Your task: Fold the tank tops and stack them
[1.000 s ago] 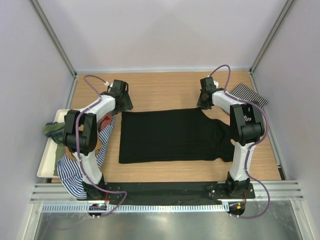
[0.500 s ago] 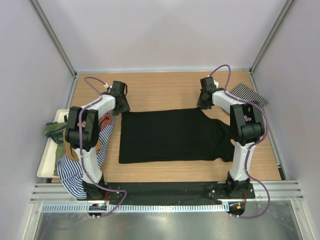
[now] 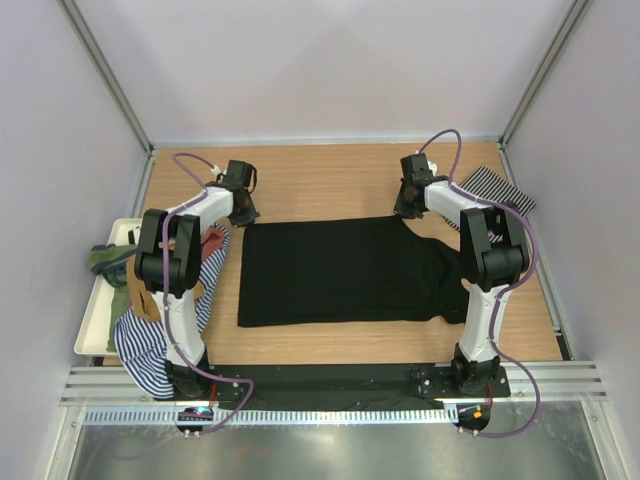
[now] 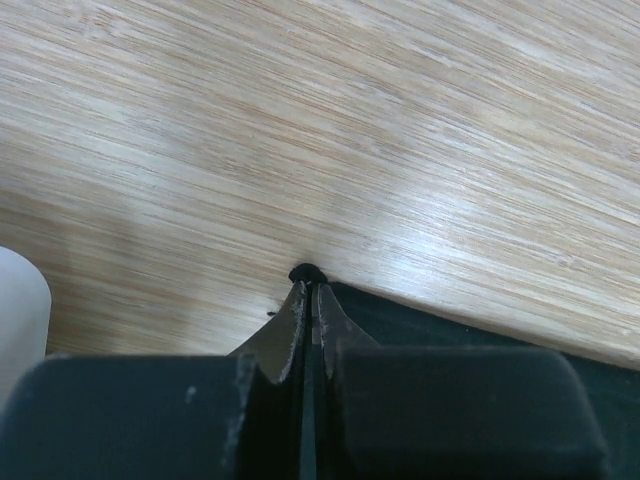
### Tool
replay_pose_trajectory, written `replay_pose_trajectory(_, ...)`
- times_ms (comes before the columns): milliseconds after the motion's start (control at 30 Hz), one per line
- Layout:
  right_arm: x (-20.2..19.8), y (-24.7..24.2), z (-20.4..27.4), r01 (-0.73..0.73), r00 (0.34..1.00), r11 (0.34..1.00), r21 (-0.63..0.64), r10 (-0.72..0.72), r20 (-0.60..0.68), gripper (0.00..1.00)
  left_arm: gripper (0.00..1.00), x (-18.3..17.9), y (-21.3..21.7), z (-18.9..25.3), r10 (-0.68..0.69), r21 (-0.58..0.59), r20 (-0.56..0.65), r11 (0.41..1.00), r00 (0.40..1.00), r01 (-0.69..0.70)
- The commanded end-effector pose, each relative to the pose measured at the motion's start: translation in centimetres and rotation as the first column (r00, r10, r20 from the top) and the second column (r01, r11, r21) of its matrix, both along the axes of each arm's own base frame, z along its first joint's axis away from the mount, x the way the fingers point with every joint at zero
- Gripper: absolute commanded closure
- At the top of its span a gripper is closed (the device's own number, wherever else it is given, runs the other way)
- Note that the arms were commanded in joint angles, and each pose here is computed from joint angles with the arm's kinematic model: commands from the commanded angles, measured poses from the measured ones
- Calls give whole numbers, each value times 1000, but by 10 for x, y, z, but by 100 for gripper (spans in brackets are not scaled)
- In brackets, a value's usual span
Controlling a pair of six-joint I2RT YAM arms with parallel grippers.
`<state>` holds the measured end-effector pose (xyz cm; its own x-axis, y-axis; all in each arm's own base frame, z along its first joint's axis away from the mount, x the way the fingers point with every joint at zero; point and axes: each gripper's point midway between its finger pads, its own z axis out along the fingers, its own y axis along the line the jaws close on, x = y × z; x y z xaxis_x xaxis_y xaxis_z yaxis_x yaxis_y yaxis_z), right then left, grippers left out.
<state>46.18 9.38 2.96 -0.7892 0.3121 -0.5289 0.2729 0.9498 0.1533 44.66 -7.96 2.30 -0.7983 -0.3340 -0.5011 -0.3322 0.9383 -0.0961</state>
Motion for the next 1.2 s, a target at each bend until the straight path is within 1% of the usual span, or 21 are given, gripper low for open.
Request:
replay_pose_trajectory(0,16,6,35,-14,996,1000,18,13,85,99,100,8,6,28,11,17,64,1000,998,-12)
replay_pose_trajectory(67,15,9,41,-25,996,999,25,23,85,99,100,5,6,34,13,13,78,1000,997,-14)
replay_pose_trajectory(133,13,11,54,-27,994,999,31,24,109,99,100,4,5,48,12,12,112,1000,994,-13)
replay_pose_trajectory(267,5,14,70,-36,990,999,32,32,138,99,100,-6,5,59,9,21,142,1000,990,-12)
replay_pose_trajectory(400,-13,12,73,-39,990,999,33,34,137,99,100,-14,0,67,-4,17,176,1000,984,1)
replay_pose_trajectory(500,-27,10,83,-40,986,999,33,34,160,99,100,-25,-3,66,-18,20,173,1000,985,15)
replay_pose_trajectory(533,-32,11,76,-41,989,999,30,36,144,99,100,-25,-4,70,-18,19,184,1000,983,14)
replay_pose_trajectory(567,-39,8,78,-38,989,999,33,33,147,99,100,-31,-2,65,-16,23,170,1000,985,13)
replay_pose_trajectory(600,-43,8,79,-40,988,999,35,34,151,99,100,-33,-2,73,-13,17,189,1000,982,10)
replay_pose_trajectory(667,-54,8,83,-46,986,998,40,39,160,99,100,-43,0,71,-9,17,183,1000,983,6)
replay_pose_trajectory(800,-71,4,89,-48,985,998,46,40,169,99,100,-58,5,87,3,20,223,1000,975,-7)
replay_pose_trajectory(1000,-95,4,89,-62,985,996,71,50,165,99,100,-80,-2,83,-1,-13,216,1000,976,4)
replay_pose_trajectory(1167,-117,1,81,-68,986,994,81,55,156,99,100,-99,-10,82,-38,-2,218,999,975,39)
